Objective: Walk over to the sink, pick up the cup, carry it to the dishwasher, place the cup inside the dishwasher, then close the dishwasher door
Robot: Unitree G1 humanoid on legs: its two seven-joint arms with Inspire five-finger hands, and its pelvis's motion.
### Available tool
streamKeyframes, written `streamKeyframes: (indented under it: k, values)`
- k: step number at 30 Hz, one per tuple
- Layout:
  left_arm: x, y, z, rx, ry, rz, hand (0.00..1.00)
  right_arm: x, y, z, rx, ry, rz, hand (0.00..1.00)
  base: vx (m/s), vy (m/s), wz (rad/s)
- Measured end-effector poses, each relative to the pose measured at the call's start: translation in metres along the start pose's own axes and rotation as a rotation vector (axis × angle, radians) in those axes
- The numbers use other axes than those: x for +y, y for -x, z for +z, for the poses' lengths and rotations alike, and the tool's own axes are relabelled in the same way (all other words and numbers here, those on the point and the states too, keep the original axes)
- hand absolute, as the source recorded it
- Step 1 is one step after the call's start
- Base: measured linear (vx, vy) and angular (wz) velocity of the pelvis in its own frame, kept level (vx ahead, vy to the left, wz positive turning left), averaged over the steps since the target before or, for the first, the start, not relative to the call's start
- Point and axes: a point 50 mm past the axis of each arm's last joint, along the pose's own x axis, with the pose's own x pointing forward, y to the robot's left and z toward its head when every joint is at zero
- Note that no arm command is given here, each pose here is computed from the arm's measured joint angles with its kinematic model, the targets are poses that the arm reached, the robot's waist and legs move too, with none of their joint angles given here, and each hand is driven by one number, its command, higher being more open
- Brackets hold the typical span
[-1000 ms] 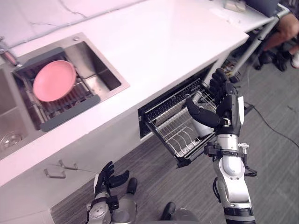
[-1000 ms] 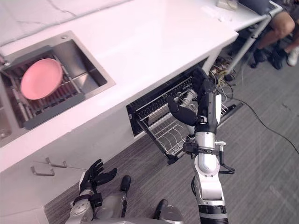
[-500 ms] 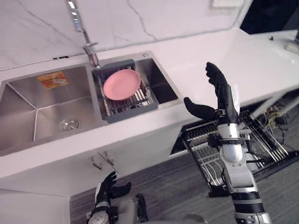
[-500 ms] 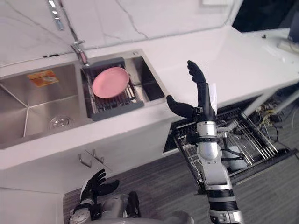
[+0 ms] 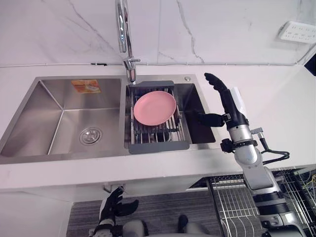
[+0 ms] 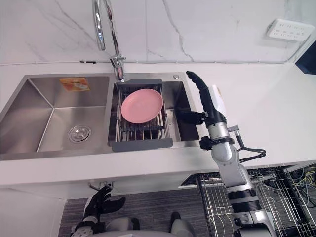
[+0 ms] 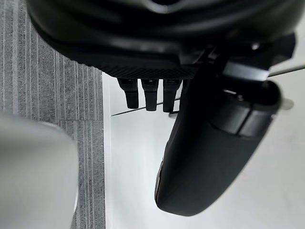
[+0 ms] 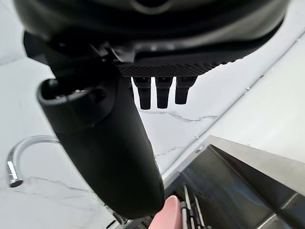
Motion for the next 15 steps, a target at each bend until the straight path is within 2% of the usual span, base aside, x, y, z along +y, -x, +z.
streamKeyframes:
  k: [7, 15]
  values:
    - [0.001, -0.001, 0.001, -0.002, -0.029, -0.016, 0.9, 0.017, -0.001, -0.002, 0.007, 0.003, 0.092, 0.9, 0.02, 0.02, 0.08]
    - [-0.001, -0.001, 0.002, -0.01, -0.046, -0.023, 0.9, 0.036, 0.002, -0.021, 0.086, 0.063, 0.186, 0.9, -0.07, -0.015, 0.19]
